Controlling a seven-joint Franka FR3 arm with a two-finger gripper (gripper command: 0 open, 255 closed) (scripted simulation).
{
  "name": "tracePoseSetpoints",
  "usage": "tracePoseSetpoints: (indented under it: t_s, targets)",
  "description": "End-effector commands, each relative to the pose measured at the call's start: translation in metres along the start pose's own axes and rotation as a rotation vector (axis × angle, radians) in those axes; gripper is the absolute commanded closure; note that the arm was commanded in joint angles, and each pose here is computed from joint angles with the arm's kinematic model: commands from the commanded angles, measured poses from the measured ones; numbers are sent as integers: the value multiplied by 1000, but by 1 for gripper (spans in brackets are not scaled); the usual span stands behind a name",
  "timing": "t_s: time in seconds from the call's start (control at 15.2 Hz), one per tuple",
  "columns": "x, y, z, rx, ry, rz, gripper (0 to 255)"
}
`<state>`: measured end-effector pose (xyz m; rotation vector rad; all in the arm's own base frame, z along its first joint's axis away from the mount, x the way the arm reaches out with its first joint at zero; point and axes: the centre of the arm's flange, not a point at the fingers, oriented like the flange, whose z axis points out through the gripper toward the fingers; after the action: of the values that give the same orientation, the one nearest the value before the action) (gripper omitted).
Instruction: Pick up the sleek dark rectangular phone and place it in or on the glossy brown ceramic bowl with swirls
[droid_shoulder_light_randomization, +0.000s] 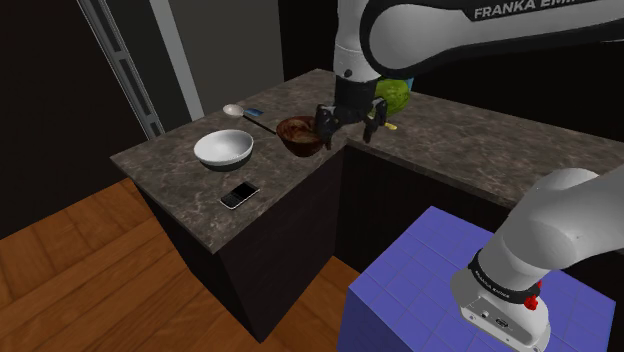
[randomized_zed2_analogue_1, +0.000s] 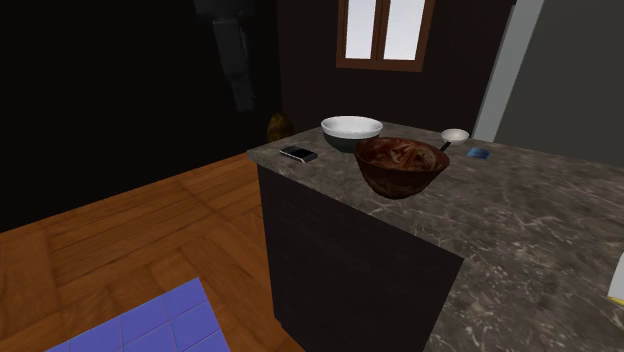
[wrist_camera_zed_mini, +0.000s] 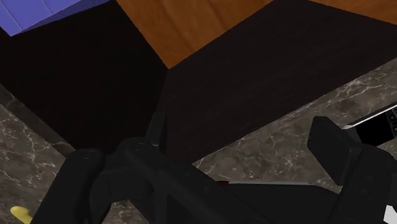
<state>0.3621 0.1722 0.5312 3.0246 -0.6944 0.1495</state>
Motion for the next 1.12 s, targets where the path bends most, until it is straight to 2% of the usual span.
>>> tracePoseSetpoints:
  t_s: [0.0, 0.53, 1.06]
  targets:
    - [-3, -24, 14, 4, -9, 67, 0]
    - [20, -110, 67, 15, -41, 315, 0]
    - [62, -189, 120, 26, -74, 562, 0]
